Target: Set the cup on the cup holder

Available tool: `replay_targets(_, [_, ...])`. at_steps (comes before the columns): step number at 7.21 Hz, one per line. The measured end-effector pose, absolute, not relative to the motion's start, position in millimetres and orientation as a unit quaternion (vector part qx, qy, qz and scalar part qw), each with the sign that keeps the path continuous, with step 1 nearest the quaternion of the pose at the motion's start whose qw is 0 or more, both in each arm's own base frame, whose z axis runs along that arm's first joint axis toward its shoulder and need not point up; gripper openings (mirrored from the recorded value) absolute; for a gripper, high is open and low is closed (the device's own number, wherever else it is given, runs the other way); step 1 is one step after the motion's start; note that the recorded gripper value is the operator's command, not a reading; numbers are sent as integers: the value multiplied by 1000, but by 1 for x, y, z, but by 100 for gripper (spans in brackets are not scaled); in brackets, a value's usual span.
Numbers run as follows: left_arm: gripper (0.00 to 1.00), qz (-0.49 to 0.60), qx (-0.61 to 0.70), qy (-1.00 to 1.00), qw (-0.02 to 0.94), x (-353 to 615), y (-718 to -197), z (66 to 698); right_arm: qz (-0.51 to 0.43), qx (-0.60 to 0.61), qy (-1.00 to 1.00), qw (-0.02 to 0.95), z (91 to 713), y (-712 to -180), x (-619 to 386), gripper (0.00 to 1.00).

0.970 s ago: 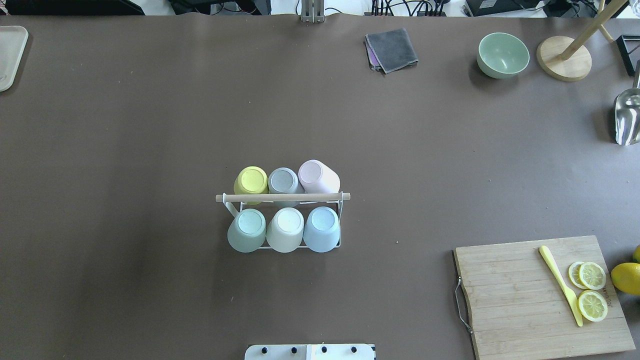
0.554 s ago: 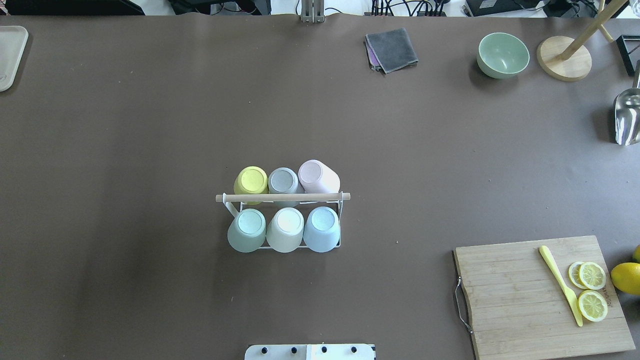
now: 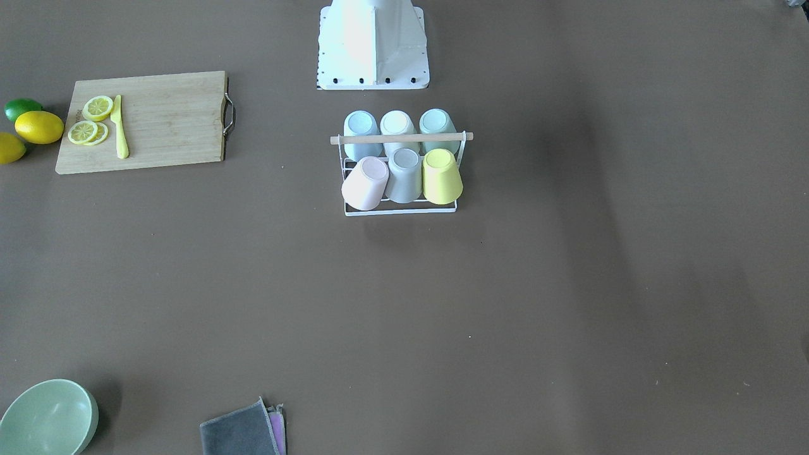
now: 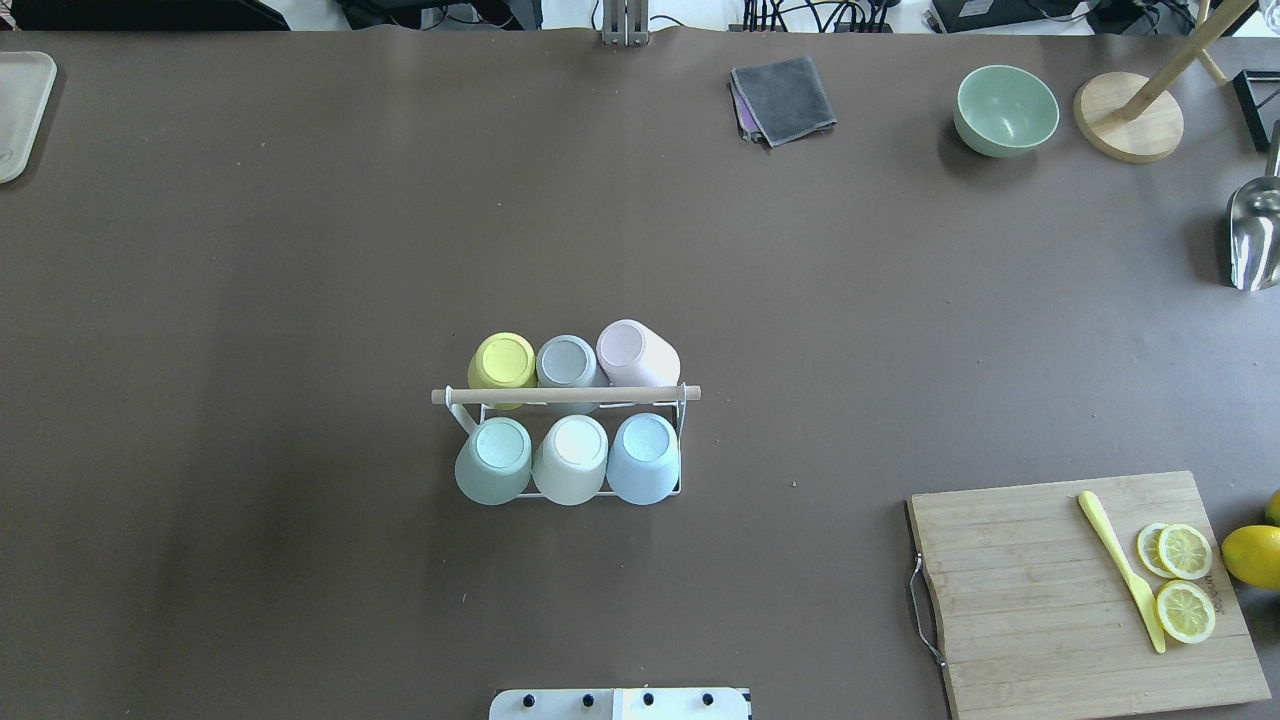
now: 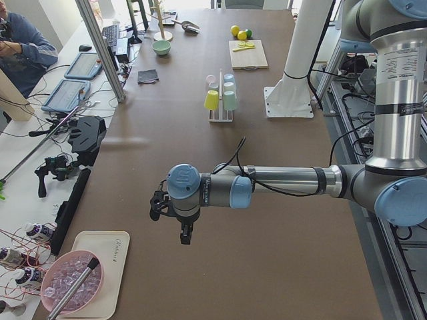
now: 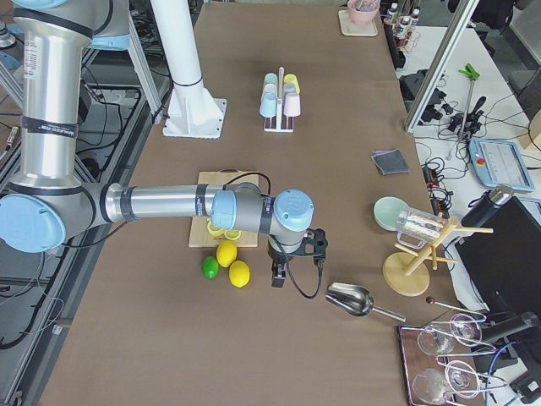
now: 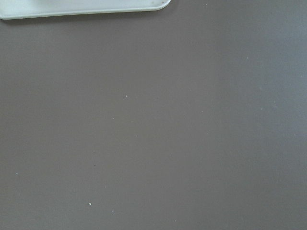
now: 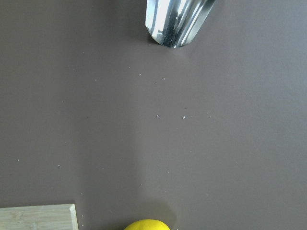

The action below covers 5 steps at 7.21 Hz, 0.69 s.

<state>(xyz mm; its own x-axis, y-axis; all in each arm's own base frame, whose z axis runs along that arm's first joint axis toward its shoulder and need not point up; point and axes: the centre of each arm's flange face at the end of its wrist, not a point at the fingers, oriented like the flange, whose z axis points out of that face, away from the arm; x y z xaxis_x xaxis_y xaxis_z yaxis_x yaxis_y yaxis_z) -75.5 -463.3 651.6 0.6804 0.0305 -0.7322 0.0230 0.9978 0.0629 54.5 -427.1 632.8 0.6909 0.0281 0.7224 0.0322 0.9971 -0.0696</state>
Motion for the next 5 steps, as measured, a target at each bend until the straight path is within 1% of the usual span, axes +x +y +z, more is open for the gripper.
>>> replay_targets(5, [97, -1, 28, 400, 916, -75, -458, 657, 11, -35, -396, 918, 634, -425, 64, 100])
